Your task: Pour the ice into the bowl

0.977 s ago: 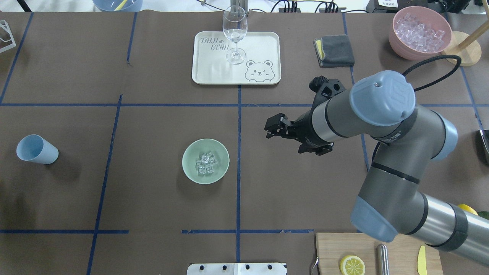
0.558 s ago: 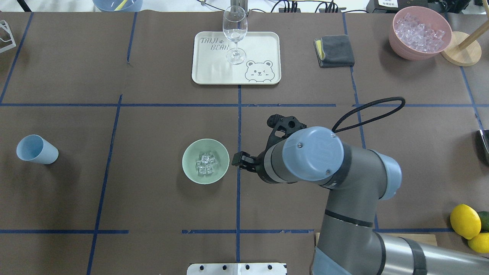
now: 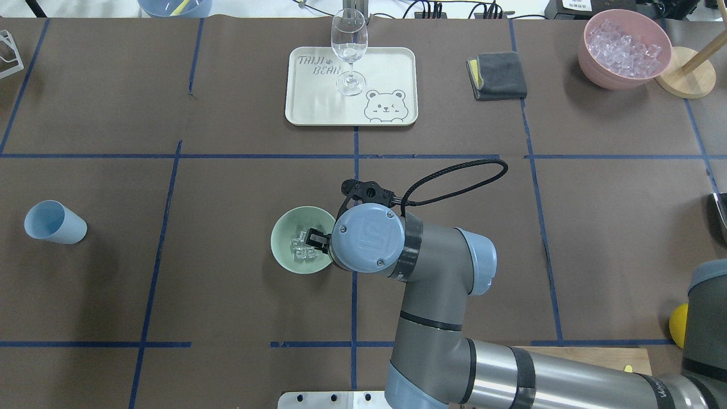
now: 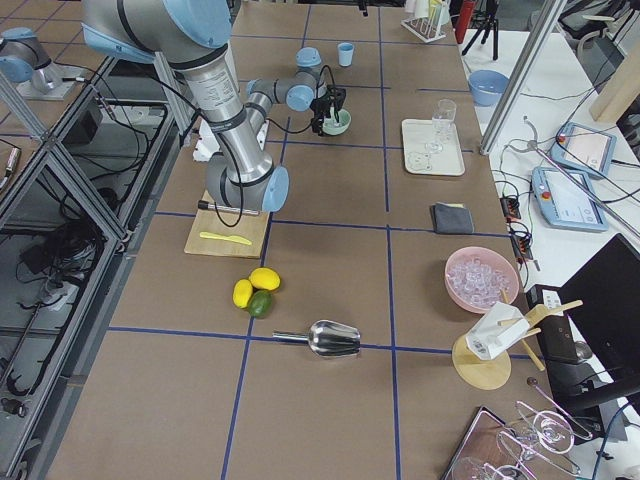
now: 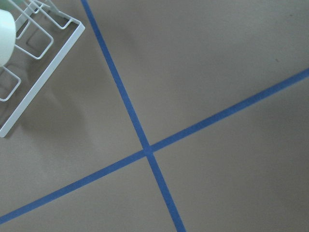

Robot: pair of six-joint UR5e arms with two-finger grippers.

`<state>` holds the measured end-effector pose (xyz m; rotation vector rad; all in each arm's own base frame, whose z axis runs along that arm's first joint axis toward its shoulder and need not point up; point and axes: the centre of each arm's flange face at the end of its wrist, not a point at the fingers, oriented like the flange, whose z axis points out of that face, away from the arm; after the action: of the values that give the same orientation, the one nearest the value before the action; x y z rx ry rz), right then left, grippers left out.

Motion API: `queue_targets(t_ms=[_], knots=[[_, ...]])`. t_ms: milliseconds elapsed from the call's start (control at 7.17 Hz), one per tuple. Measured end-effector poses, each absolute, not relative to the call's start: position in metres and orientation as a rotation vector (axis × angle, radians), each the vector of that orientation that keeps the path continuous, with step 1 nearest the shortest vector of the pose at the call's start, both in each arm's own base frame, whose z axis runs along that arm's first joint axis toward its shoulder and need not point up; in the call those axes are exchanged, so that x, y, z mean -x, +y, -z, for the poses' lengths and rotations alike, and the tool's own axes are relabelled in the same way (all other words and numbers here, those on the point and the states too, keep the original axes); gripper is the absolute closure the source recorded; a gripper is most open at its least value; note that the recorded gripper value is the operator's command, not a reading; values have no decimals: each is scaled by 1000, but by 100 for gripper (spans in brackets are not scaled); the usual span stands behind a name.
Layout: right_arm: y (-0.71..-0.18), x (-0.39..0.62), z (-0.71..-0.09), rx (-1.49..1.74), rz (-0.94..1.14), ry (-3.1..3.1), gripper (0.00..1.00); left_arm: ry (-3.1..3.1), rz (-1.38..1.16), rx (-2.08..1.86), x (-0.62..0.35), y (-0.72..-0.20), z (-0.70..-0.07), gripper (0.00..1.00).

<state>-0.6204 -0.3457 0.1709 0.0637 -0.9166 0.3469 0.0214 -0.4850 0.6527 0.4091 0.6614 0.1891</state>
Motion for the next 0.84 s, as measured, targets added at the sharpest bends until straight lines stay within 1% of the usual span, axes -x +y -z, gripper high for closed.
queue_targets(t_ms=[140,279,419,558,698,837], knots=[[-350,630,-173,-69,-362,-908,24,661,-186,-405,-20,-485,-653,0],[-353,638,-177,-68,-381,-911,45,659,-185,-405,-20,-485,-653,0],[-356,644,-181,-62,-403,-920,61,657,-184,-406,-20,-485,-653,0],[-357,648,-185,-57,-415,-924,90,656,-184,-407,-20,-485,-653,0],[-358,650,-187,-55,-420,-923,100,656,-184,-408,-20,-486,-652,0],[-358,651,-188,-52,-420,-923,100,655,-184,-408,-20,-486,-652,0]])
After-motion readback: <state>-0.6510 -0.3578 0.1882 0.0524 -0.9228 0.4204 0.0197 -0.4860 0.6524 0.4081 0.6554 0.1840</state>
